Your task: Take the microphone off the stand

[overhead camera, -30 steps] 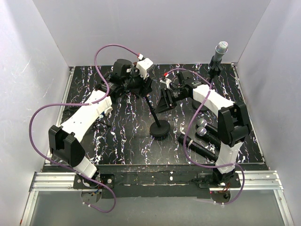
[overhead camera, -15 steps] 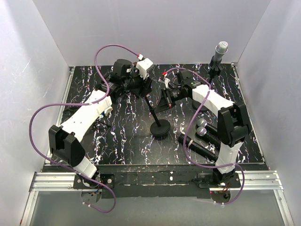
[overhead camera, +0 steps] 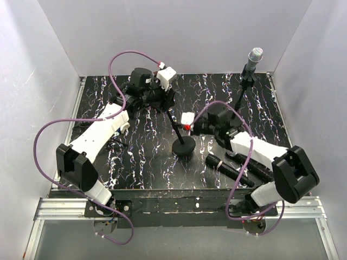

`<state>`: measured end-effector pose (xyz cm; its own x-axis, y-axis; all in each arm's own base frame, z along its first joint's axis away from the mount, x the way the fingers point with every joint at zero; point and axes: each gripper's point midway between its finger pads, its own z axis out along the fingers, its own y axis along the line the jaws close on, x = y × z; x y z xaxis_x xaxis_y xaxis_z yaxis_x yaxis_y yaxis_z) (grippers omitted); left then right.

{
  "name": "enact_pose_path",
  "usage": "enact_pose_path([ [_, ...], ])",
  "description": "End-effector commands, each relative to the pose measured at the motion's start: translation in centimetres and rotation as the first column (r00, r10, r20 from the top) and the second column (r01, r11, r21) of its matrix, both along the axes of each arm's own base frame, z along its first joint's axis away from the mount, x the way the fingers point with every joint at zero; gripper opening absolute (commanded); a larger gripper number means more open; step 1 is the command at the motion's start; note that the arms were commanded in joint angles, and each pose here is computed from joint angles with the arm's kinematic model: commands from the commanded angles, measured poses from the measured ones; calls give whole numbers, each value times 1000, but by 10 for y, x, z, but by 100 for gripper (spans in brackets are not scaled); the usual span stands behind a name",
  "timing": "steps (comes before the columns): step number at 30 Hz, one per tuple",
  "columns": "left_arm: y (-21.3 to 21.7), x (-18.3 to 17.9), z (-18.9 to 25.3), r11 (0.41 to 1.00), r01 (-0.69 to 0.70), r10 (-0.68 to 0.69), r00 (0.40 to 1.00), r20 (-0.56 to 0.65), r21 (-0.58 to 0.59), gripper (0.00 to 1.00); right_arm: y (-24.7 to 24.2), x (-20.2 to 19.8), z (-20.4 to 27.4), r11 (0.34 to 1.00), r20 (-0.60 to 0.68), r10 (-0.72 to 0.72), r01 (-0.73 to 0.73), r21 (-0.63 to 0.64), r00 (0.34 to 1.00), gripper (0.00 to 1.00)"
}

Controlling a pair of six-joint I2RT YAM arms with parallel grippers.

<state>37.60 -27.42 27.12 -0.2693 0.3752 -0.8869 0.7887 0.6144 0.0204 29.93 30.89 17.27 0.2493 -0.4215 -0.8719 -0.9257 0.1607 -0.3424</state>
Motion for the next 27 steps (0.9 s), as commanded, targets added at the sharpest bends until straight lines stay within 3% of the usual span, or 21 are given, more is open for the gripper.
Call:
enact_pose_path([
  [1, -8, -7, 20, 998, 34, -33, 999, 15, -51, 55, 5, 42, 78, 994, 738, -76, -10, 111, 671, 1],
  [3, -9, -7, 20, 998, 36, -36, 999, 14, -52, 55, 7, 30, 83, 993, 850, -41, -76, 94, 525, 1],
  [4, -9, -7, 21, 998, 38, -37, 999, 15, -53, 55, 9, 25, 82, 991, 872, -26, -103, 87, 489, 1],
  [7, -10, -6, 23, 998, 42, -40, 999, 24, -54, 55, 8, 18, 96, 984, 881, -54, -127, 128, 470, 2],
  [9, -10, -6, 24, 998, 49, -47, 998, 34, -48, 55, 6, 18, 97, 985, 876, -56, -118, 127, 480, 13],
  [12, -8, -1, 30, 998, 54, -52, 996, 75, -26, 55, -3, 23, 94, 993, 855, -60, -60, 106, 515, 48],
  [14, -7, 4, 33, 998, 57, -56, 993, 106, -7, 55, -10, 25, 90, 995, 833, -70, -19, 96, 549, 58],
  [16, -8, 8, 39, 998, 68, -69, 987, 142, 11, 55, -22, 27, 92, 992, 794, -119, 29, 126, 596, 63],
  [21, -13, 22, 54, 993, 105, -116, 965, 234, 60, 55, -55, 45, 91, 951, 614, -309, 231, 206, 726, 63],
  [27, -18, 34, 61, 979, 149, -184, 935, 304, 136, 55, -93, 66, 95, 846, 379, -533, 462, 268, 757, 63],
])
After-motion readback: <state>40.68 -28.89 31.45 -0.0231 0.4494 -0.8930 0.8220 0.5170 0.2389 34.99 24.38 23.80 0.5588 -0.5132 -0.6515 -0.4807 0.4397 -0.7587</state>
